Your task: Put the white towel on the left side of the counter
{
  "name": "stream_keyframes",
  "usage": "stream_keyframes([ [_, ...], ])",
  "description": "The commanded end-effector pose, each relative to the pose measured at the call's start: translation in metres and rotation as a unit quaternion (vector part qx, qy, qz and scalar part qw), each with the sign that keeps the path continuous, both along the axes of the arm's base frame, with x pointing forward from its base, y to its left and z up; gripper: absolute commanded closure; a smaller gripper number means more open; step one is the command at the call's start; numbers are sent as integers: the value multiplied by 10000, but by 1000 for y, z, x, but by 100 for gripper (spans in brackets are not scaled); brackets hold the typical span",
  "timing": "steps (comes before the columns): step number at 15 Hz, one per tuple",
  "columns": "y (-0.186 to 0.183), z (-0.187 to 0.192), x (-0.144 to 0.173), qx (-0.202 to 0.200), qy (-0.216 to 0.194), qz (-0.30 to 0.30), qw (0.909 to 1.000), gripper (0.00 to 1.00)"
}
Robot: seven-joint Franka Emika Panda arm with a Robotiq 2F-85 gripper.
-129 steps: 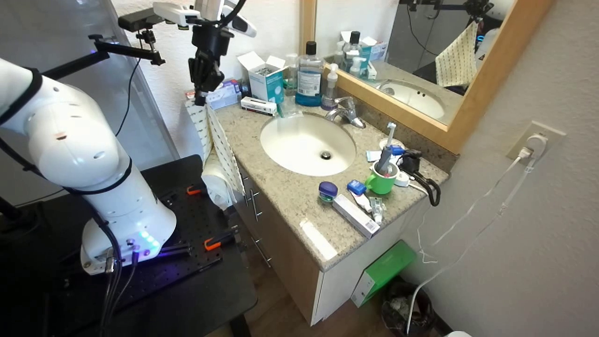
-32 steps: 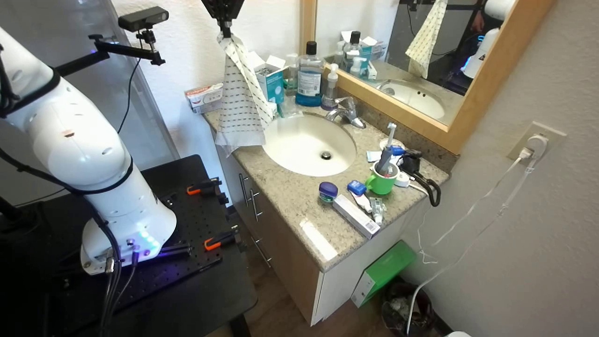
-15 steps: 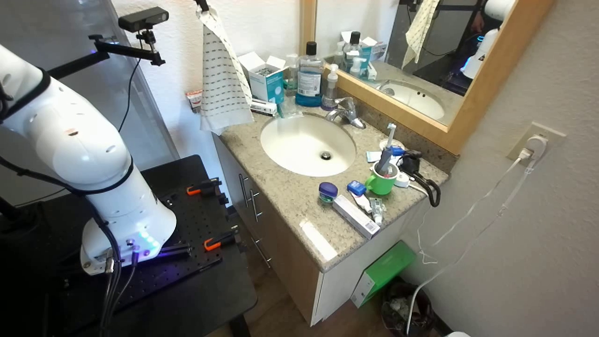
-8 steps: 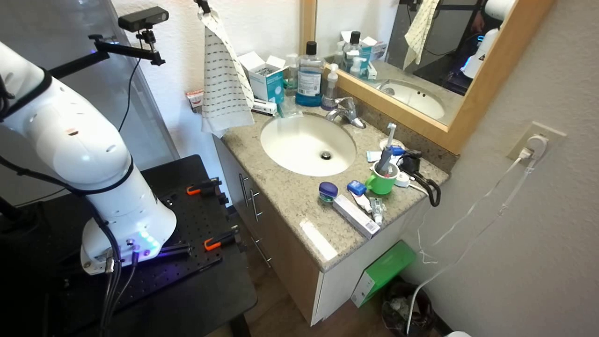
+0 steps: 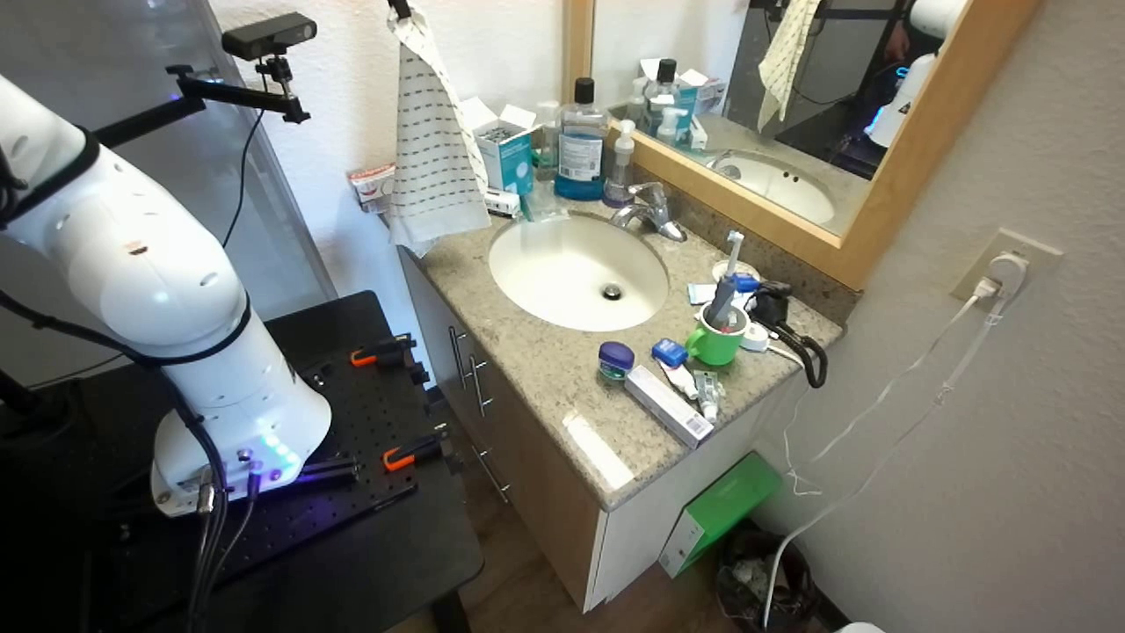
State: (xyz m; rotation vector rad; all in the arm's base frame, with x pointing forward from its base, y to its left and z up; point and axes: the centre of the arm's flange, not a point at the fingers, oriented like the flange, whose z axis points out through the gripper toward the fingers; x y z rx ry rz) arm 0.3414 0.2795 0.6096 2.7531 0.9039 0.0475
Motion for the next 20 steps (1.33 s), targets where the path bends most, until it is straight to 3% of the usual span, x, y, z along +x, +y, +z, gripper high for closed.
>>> stream_keyframes([
  [1, 20, 7, 3, 254, 34, 159, 9995, 99],
  [7, 53, 4, -13, 328, 350, 238, 9986, 99],
  [12, 9, 10, 3, 627, 807, -609, 9929, 99],
  [16, -67, -19, 37, 931, 1563, -1345, 9741, 99],
  [20, -139, -63, 64, 1448, 2280, -2120, 9392, 99],
])
